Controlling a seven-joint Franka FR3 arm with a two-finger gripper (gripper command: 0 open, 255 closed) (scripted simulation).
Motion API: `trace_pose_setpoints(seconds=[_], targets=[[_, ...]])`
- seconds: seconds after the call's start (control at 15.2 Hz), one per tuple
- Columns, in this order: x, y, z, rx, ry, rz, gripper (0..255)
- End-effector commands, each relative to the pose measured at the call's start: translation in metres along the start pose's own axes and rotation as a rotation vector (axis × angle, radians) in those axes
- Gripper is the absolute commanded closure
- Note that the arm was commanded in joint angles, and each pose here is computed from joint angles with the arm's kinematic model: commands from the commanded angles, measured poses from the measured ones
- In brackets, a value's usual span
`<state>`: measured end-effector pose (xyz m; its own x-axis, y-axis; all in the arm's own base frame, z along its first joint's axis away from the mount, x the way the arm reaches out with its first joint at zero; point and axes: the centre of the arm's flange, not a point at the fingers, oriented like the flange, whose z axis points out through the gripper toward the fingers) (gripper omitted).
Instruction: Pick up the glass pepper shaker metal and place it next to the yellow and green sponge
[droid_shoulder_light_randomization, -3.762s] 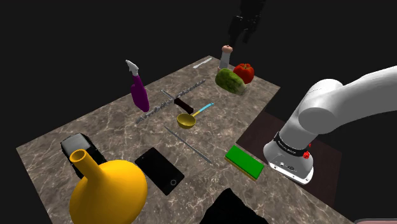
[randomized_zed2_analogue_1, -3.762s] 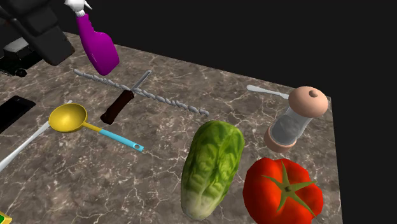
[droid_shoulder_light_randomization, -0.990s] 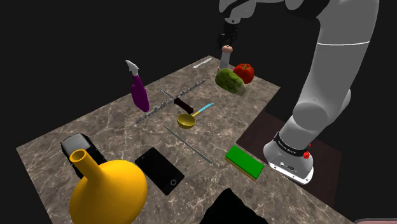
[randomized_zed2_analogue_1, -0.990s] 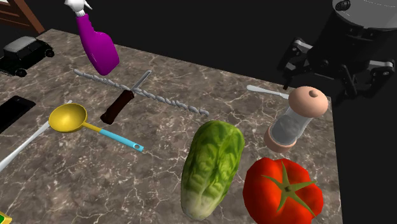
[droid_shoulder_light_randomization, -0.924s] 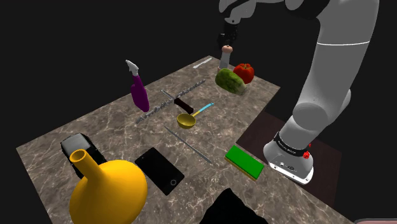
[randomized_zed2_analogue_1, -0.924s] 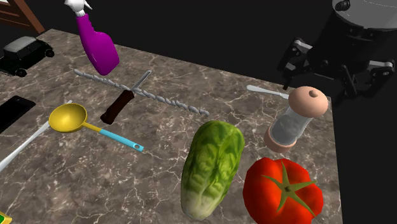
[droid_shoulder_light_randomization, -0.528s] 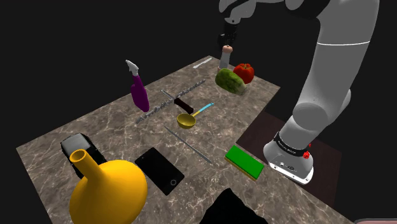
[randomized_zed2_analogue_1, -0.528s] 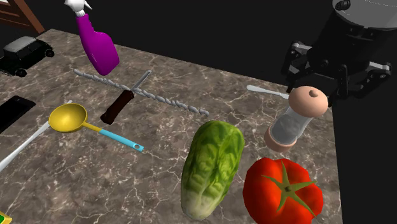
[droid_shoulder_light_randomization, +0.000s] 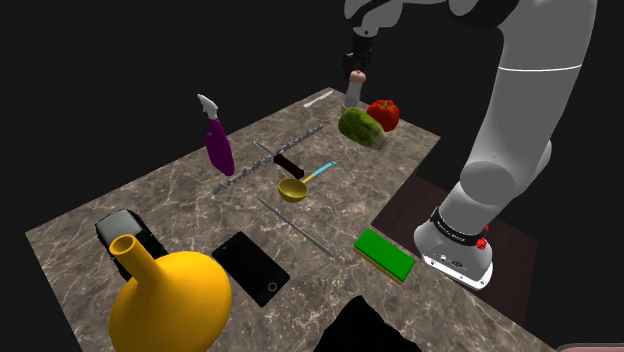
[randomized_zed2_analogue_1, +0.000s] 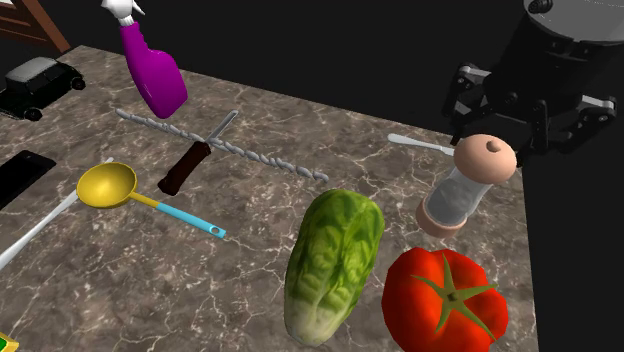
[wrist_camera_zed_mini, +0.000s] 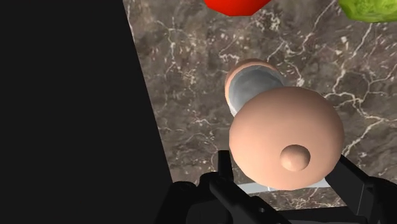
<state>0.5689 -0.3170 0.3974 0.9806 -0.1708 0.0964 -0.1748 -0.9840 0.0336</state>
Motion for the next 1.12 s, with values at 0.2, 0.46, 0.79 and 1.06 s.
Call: trace_pose_setpoints(seconds=[0.2,0.46,0.79,1.06], targets=[[0.002,0.001,-0.024,0.000,-0.001,0.000,255],[0.004,0.002,-0.045,0.000,-0.001,0.000,255],[0.007,0.003,-0.071,0.000,-0.001,0.000,255],[0.009,0.003,-0.092,0.000,-0.001,0.000,255]])
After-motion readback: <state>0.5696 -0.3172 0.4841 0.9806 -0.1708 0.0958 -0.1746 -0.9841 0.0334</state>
